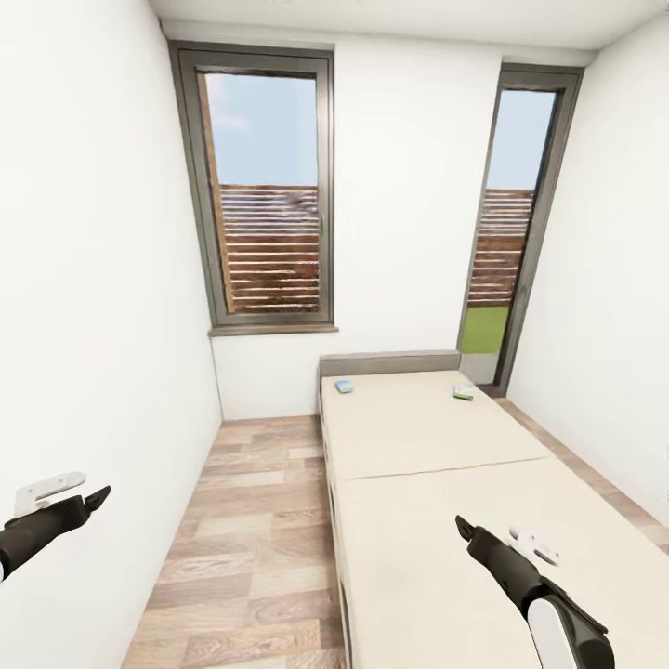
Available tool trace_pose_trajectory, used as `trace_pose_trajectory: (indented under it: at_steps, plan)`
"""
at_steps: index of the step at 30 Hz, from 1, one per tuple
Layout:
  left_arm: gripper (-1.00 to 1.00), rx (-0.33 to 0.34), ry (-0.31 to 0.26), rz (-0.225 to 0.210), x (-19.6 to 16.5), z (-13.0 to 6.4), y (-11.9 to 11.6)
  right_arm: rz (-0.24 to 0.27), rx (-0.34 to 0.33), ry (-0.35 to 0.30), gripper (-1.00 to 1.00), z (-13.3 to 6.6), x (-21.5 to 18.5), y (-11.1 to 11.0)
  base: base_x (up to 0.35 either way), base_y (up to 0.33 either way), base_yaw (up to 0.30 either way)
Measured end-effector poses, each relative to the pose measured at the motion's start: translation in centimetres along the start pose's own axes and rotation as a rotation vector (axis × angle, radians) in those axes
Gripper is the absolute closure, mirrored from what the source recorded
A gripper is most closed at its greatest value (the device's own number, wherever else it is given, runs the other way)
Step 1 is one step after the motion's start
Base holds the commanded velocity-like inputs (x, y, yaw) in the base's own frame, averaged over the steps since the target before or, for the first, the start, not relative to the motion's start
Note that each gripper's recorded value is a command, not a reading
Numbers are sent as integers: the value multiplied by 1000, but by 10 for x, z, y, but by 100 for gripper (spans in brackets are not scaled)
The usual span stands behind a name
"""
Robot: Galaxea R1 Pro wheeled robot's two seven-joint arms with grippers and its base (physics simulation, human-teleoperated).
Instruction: Put all the toys in the child's room - the three board games (two on the bed and one on the table), the two jigsaw puzzles on the table, and the tennis ball on the table - inside the toy box on the table in the child's room.
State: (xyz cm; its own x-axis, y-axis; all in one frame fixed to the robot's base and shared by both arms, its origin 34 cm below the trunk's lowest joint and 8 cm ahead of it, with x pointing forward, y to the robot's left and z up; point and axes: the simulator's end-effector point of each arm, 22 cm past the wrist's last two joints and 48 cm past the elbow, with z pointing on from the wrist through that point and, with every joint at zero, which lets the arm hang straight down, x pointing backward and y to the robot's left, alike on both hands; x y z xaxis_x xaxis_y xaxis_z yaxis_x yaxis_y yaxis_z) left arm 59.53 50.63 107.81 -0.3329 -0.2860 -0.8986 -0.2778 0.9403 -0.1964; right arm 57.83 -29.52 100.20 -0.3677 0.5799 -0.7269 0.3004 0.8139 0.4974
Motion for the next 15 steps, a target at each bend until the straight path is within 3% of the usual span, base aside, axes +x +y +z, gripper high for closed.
trace_pose_trajectory:
  at_steps: [8, 15]
  plan:
    - [-100, 0, -1, 0, 0, 0, 0, 0, 0, -1, -100, 0, 0, 0, 0, 145, -16]
    - [-100, 0, -2, -1, -1, 0, 0, 0, -1, -1, -100, 0, 0, 0, 0, 39, -2]
